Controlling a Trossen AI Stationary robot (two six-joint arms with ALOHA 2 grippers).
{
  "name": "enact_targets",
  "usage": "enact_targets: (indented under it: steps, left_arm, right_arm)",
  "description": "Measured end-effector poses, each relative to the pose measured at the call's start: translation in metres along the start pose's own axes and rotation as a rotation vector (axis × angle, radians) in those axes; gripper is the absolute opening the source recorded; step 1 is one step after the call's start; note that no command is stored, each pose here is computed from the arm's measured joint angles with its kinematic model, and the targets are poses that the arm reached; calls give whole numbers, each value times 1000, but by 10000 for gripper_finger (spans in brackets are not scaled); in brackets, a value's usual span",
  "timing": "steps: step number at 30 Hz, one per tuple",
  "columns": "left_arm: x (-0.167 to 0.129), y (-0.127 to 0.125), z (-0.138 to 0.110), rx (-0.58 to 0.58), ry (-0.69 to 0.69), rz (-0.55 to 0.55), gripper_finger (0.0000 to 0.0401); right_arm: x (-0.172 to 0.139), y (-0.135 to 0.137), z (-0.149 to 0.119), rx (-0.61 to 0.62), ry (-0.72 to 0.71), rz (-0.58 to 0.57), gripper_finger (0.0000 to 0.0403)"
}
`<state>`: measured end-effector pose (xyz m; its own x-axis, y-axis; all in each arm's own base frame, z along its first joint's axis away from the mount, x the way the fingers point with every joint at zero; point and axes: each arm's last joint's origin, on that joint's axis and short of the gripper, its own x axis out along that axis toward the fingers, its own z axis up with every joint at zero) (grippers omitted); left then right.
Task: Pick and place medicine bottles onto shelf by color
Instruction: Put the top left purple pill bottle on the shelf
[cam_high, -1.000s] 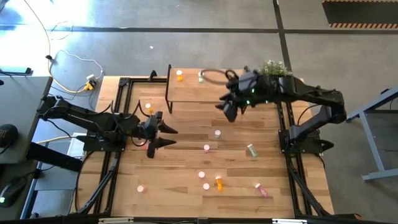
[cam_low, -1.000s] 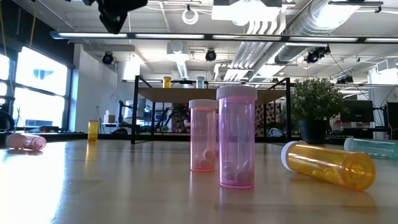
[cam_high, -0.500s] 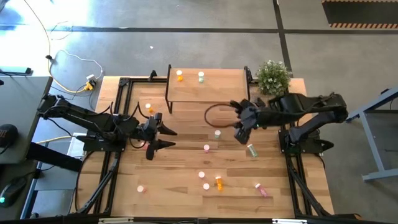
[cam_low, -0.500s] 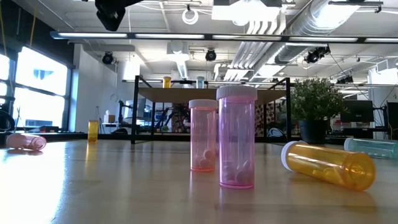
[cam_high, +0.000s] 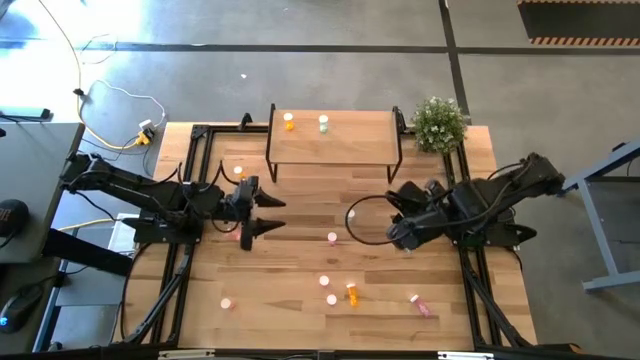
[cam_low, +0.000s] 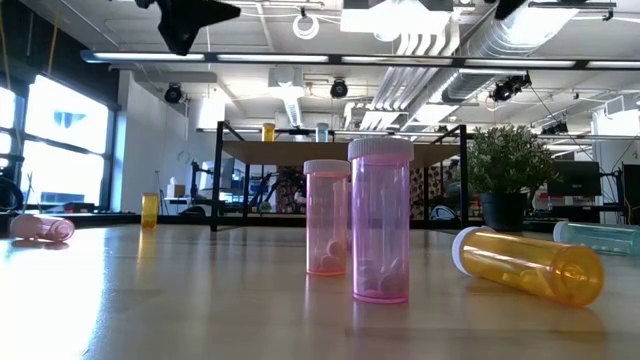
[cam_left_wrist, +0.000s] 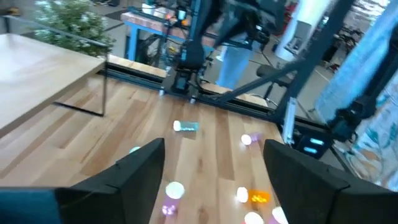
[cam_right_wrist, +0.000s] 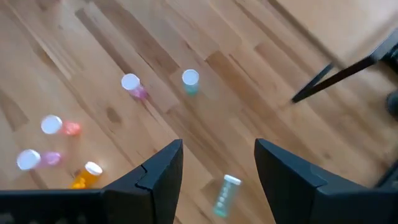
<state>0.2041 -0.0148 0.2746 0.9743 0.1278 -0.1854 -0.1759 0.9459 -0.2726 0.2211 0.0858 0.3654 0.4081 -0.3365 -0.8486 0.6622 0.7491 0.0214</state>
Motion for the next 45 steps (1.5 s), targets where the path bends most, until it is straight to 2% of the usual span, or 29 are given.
enact_targets:
  steps: [3, 9, 15, 21, 24, 30, 39, 45]
  left_arm:
    - [8, 5, -4, 4, 26, 30, 272]
    - [30, 7, -16, 105, 74, 49, 267]
    - [51, 7, -30, 149, 94, 37, 267]
    - [74, 7, -46, 143, 96, 34, 267]
    - [85, 8, -55, 133, 85, 32, 267]
    - [105, 13, -83, 95, 151, 69, 267]
    - [125, 21, -118, 106, 206, 88, 266]
    - [135, 28, -141, 108, 236, 86, 266]
  right_arm:
    - [11, 1, -7, 63, -27, 17, 190]
    - [21, -5, -8, 177, -80, 9, 190]
    - [23, -9, 0, 217, -123, -5, 190]
    - [23, -17, 9, 258, -155, -15, 190]
    - [20, -25, 14, 272, -185, -19, 190]
    - [7, -47, 21, 294, -228, -4, 190]
    - [-17, -78, 22, 344, -291, 42, 190]
    - [-27, -88, 20, 369, -333, 58, 190]
